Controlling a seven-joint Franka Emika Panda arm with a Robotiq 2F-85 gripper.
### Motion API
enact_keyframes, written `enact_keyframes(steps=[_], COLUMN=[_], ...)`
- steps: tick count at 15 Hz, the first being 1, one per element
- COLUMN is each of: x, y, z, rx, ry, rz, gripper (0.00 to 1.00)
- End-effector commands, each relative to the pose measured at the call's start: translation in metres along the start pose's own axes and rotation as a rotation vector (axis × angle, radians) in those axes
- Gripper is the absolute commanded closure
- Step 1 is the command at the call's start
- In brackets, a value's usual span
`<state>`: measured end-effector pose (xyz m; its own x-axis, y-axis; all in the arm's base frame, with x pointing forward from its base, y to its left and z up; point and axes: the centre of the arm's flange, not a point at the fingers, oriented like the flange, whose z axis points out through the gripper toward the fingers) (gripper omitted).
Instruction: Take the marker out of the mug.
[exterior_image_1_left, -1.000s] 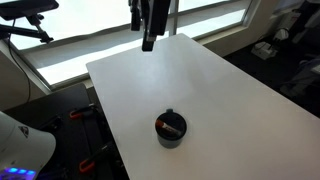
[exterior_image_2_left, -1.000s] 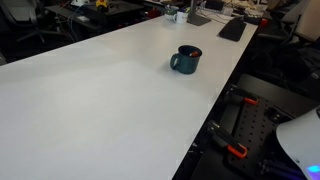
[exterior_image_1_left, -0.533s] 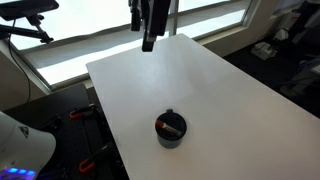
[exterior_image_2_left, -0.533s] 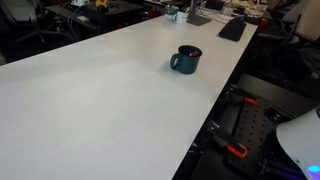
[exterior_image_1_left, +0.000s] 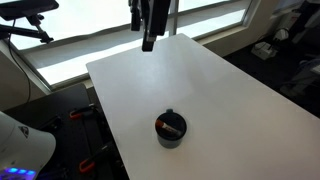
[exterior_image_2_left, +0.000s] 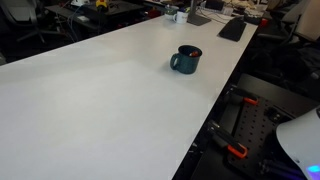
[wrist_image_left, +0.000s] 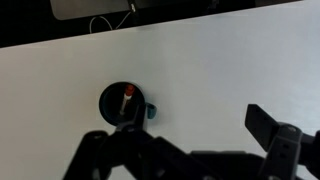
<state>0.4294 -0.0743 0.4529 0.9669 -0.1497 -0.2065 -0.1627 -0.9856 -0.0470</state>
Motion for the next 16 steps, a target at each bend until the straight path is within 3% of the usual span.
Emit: enact_keyframes(steps=[1, 13, 16], x=[0.002, 0.057, 0.063], y=[0.002, 0.023, 0.019], z=[0.004, 0.052, 0.063], rx=[-0.030, -0.212, -0.271], ry=[0.048, 0.120, 0.223], rz=[0.006, 0.081, 0.129], gripper=[0.00, 0.00, 0.00])
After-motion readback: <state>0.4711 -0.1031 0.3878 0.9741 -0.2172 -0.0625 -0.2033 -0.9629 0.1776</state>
